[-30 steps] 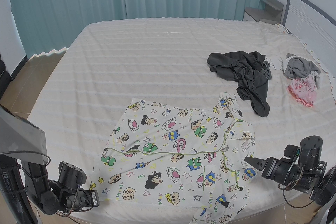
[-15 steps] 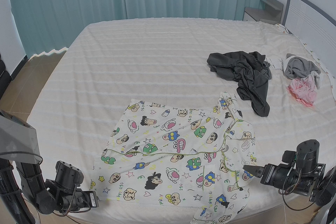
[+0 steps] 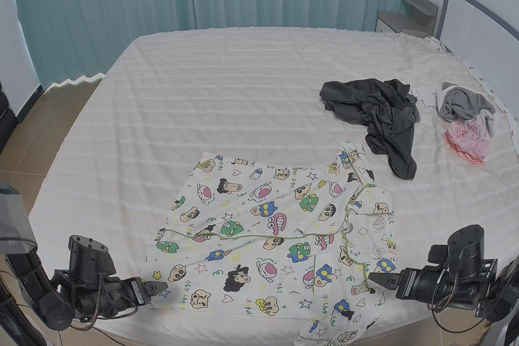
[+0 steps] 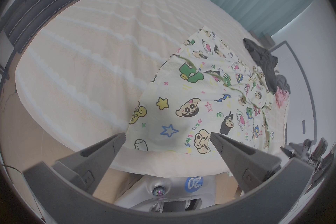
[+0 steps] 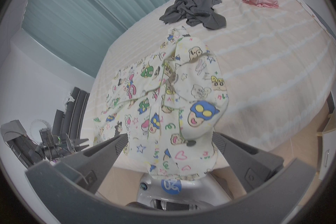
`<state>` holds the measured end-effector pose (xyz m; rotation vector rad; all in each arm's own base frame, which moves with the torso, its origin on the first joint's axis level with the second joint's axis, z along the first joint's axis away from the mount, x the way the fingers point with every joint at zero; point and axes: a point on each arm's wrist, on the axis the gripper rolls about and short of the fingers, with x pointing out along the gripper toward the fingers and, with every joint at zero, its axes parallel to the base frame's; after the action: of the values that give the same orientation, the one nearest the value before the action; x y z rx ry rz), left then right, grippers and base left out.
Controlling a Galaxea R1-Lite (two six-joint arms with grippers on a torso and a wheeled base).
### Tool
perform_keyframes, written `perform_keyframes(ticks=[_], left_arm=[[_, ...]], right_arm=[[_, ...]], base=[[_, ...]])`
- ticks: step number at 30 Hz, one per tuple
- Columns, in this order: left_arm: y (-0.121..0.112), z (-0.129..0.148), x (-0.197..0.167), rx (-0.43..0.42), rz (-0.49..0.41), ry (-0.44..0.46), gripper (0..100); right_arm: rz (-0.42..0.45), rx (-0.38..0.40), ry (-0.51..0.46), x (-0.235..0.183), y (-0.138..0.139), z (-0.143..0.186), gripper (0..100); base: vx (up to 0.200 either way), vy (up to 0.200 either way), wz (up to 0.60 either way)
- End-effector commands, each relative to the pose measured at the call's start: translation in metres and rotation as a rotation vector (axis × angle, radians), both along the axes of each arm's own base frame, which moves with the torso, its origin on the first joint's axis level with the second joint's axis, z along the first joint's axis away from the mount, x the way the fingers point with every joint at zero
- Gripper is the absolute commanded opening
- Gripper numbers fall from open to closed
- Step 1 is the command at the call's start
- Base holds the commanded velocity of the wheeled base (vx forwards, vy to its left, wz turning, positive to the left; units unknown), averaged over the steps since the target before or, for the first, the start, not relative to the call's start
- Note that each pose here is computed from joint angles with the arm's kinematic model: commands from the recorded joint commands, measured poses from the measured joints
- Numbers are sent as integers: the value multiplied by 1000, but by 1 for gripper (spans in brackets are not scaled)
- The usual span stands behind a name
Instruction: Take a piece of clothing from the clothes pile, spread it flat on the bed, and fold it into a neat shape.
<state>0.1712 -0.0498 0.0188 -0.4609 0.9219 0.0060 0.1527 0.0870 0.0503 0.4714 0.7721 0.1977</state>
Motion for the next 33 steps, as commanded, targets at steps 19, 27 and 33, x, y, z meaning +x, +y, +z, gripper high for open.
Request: perform_keyframes(ticks=[19, 27, 33], left_arm=[[0, 11, -5, -76, 19, -37, 100], [0, 11, -5, -87, 19, -35, 100], [-1, 11, -5, -87, 19, -33, 100]], right_arm=[[171, -18, 129, 31, -11, -34, 100], [250, -56, 147, 59, -15, -60, 100], [282, -37, 134, 78, -6, -68, 100]], base=[[-105, 0, 0], [0, 0, 0], [0, 0, 0]])
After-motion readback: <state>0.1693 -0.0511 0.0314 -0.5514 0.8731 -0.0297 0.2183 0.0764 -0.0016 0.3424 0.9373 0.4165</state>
